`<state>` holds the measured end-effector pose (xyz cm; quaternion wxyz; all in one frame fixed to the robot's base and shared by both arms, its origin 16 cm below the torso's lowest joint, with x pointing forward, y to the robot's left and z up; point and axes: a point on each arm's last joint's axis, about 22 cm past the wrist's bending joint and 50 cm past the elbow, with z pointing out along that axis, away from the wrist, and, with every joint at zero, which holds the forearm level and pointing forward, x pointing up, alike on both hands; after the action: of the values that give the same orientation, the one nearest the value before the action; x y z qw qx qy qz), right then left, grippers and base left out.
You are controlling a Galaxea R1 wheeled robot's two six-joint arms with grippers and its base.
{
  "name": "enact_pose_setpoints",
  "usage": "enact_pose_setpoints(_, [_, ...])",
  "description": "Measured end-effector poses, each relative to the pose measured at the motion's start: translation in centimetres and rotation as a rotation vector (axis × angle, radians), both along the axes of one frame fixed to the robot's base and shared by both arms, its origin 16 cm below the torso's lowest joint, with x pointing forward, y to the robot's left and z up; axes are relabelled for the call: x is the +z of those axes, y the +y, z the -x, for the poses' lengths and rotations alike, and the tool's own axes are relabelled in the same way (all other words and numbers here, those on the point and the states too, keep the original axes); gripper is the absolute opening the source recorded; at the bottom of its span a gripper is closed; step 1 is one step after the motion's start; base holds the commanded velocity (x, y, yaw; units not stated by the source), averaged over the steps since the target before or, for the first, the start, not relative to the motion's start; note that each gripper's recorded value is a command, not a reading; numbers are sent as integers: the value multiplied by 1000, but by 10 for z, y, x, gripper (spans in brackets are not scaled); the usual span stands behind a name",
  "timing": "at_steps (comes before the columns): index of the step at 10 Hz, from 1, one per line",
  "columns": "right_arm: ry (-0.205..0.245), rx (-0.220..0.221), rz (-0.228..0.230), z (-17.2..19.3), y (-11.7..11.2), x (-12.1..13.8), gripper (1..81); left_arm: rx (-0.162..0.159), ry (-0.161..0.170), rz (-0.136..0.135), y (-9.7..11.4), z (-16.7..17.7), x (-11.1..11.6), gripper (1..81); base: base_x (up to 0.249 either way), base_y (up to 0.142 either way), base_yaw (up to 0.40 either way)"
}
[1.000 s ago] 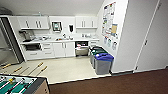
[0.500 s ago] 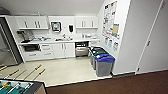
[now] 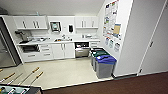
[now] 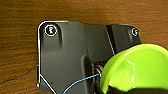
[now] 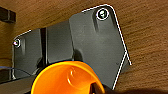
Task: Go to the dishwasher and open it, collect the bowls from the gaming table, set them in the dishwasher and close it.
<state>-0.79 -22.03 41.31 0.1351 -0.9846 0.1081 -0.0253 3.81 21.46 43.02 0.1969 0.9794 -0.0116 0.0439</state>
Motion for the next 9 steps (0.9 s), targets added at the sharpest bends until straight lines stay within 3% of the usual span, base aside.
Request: enact_pose_setpoints(9, [-2, 0, 0, -2, 0, 0, 10, 2, -2, 0, 1, -1, 0, 10, 148, 0, 0])
